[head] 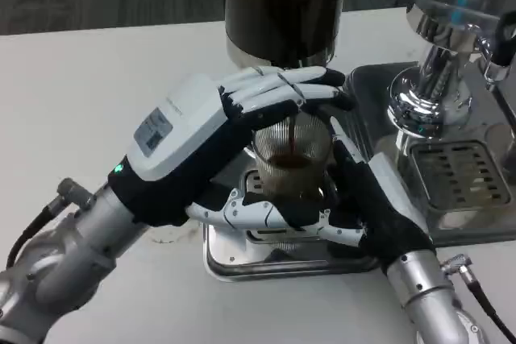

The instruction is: Grasp the cup under the faucet to collect the drink, then remove the cup.

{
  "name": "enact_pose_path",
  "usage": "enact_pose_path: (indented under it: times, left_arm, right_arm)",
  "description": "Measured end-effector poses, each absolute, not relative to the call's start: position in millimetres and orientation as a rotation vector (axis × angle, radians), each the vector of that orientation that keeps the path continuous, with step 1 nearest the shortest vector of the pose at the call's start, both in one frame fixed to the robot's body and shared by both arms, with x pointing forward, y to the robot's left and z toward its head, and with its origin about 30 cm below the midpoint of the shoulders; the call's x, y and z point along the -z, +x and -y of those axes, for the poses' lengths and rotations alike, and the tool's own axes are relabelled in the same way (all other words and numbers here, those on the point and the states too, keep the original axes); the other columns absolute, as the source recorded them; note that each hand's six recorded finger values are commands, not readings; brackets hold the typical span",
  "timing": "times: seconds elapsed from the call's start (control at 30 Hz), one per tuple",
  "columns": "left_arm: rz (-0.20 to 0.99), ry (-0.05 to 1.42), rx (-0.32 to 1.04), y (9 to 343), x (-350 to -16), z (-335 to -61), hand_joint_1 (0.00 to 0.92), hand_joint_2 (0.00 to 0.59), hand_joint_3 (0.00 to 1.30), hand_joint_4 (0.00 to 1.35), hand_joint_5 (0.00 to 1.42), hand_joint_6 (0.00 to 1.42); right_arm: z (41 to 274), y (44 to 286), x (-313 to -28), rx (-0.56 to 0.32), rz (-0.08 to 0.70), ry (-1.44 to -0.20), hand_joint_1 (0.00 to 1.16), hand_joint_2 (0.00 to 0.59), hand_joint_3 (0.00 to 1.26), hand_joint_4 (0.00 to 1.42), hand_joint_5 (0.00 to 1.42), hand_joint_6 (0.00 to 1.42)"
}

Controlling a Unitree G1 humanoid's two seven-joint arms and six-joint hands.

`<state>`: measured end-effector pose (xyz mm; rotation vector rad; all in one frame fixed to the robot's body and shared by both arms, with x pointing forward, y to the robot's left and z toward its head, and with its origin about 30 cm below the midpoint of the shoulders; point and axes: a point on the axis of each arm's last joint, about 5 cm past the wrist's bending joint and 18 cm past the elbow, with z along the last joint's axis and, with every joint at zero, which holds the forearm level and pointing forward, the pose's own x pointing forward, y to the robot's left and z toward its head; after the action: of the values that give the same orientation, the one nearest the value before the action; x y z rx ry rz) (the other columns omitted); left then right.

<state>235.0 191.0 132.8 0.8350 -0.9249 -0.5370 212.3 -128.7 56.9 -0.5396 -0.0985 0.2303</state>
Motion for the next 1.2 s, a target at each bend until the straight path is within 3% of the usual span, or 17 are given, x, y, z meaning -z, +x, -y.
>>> enact_pose_path:
  times: [0.33, 0.5, 0.73, 1.07, 1.2]
  left_arm:
    - [0.925, 0.832, 0.526, 235.1, -132.9, -191.4, 0.000, 0.154, 0.35, 0.21, 0.45, 0.33]
    - [0.922, 0.826, 0.499, 234.1, -132.5, -193.0, 0.000, 0.157, 0.29, 0.15, 0.36, 0.26]
    - [0.949, 0.812, 0.298, 232.9, -141.3, -205.0, 0.000, 0.143, 0.23, 0.09, 0.30, 0.19]
    - [0.984, 0.791, 0.130, 231.4, -153.8, -216.2, 0.000, 0.149, 0.22, 0.05, 0.26, 0.16]
    - [0.923, 0.784, 0.017, 226.7, -151.2, -231.8, 0.000, 0.149, 0.22, 0.04, 0.24, 0.16]
  right_arm:
    - [125.3, 217.2, -53.5, -0.237, 0.109, -0.466, 0.64, 0.182, 0.00, 0.00, 0.00, 0.11]
    - [124.5, 218.6, -52.8, -0.247, 0.114, -0.459, 0.64, 0.182, 0.00, 0.00, 0.00, 0.11]
    - [124.2, 219.4, -52.7, -0.249, 0.115, -0.458, 0.67, 0.184, 0.00, 0.00, 0.00, 0.11]
    - [124.7, 219.5, -52.5, -0.250, 0.117, -0.450, 0.67, 0.197, 0.00, 0.00, 0.00, 0.13]
    - [124.8, 219.8, -52.2, -0.253, 0.117, -0.442, 0.67, 0.193, 0.00, 0.00, 0.00, 0.13]
